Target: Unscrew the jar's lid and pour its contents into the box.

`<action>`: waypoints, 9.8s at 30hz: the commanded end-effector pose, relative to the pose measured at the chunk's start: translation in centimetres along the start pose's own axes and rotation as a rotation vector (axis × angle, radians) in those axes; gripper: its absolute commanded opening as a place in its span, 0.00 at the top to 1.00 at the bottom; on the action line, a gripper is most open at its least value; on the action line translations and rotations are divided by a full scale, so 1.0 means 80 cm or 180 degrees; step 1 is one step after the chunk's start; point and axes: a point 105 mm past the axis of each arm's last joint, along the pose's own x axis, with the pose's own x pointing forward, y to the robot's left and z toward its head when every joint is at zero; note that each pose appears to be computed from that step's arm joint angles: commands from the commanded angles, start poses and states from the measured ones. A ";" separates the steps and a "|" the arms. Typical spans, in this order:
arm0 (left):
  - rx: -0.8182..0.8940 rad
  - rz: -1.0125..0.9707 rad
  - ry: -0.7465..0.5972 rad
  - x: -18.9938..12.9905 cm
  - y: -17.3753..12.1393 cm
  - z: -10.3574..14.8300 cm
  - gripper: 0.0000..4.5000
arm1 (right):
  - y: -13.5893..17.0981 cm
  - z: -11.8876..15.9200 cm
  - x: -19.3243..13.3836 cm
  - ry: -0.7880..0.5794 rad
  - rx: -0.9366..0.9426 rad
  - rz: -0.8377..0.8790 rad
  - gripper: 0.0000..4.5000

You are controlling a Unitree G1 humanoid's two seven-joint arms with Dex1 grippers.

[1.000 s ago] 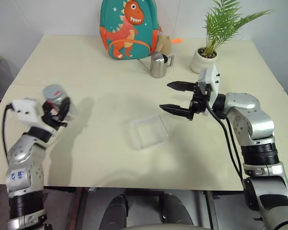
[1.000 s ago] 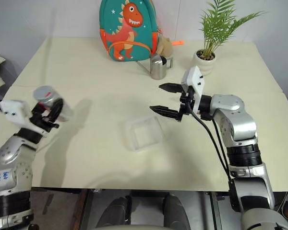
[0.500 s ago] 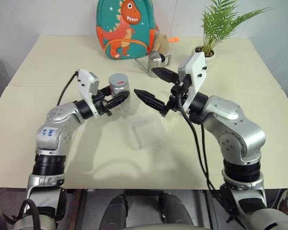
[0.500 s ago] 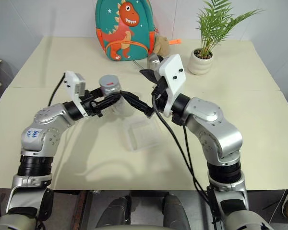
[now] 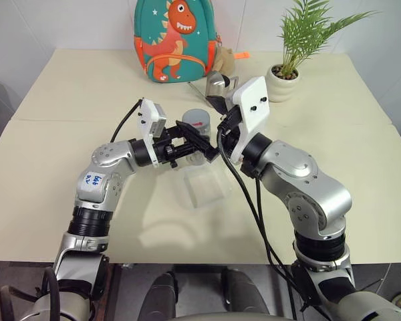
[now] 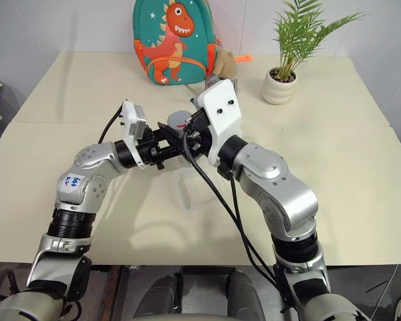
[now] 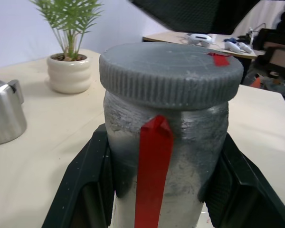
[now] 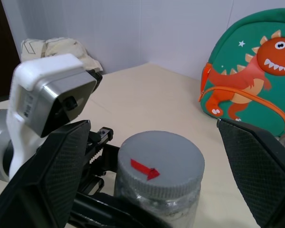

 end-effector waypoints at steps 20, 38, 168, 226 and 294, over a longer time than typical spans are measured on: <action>0.0251 -0.0153 -0.0150 -0.006 -0.025 0.028 0.56 | -0.006 0.014 -0.014 -0.0048 -0.0129 0.0067 0.04; 0.0216 -0.0491 0.0036 -0.022 -0.025 0.028 0.56 | 0.056 0.025 -0.041 -0.0058 -0.0076 0.1868 0.43; 0.0412 -0.1378 -0.0127 -0.027 -0.052 0.037 0.56 | 0.026 0.043 -0.007 -0.0198 0.0058 0.1965 0.01; 0.0417 -0.1354 -0.0098 -0.026 -0.047 0.032 0.56 | -0.030 0.023 -0.062 0.0387 -0.0213 0.1153 0.01; 0.0373 -0.1417 -0.0080 -0.019 -0.050 0.028 0.56 | -0.019 0.024 -0.054 0.0378 -0.0198 0.1166 0.01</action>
